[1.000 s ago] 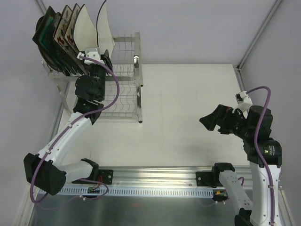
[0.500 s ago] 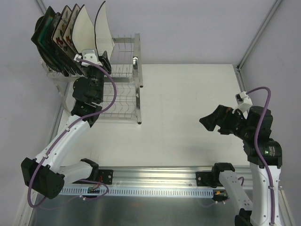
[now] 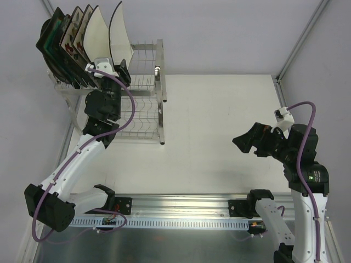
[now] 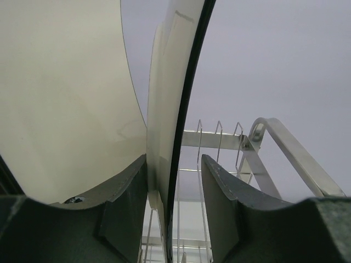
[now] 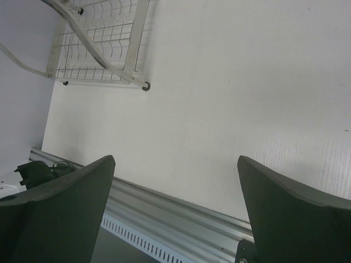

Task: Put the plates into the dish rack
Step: Insert the plate into the dish rack

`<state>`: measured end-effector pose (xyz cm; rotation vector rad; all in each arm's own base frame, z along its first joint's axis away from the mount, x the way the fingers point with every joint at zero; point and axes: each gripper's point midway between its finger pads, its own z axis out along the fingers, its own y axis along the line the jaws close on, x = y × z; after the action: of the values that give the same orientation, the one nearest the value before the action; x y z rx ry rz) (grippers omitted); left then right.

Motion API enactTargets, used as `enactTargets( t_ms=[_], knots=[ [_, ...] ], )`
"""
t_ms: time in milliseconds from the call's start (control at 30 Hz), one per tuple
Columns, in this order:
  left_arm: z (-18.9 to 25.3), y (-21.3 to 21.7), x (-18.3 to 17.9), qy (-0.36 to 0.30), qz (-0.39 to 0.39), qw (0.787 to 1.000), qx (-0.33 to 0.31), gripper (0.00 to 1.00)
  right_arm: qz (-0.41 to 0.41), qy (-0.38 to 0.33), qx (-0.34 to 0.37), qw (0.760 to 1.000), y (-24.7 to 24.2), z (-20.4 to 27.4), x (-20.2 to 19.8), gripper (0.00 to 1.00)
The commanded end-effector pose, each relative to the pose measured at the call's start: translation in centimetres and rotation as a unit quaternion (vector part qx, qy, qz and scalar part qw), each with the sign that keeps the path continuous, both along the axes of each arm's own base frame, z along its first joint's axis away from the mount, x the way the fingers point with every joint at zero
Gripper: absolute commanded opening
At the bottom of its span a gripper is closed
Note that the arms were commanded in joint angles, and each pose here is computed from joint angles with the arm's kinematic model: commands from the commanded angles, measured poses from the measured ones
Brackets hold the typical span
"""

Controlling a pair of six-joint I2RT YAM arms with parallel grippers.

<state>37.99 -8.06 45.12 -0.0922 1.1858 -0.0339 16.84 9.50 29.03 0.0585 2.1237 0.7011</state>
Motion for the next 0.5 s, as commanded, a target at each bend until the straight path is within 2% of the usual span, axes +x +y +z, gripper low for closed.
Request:
enactTargets(
  t_ms=[0,233,333,367,467],
  knots=[
    [0.64,4.59,-1.44,-0.003,0.093,0.995,-0.031,0.45,0.002,-0.005,-0.006,1.0,-0.06,-0.02,0.01,1.0],
    [0.77,5.15,-1.83,-0.003,0.107,0.994,-0.03,0.5,0.005,-0.006,-0.006,1.0,0.05,0.0,0.2,1.0],
    [0.78,5.33,-1.92,-0.002,0.112,0.993,-0.028,0.57,0.005,-0.004,-0.007,1.0,0.05,-0.12,0.16,1.0],
    [0.81,5.35,-1.93,-0.002,0.113,0.993,-0.029,0.63,0.007,-0.003,-0.007,1.0,0.1,-0.2,0.16,1.0],
    [0.67,5.32,-1.79,0.001,0.113,0.993,-0.028,0.67,0.007,-0.002,-0.008,1.0,0.07,-0.32,0.18,1.0]
  ],
)
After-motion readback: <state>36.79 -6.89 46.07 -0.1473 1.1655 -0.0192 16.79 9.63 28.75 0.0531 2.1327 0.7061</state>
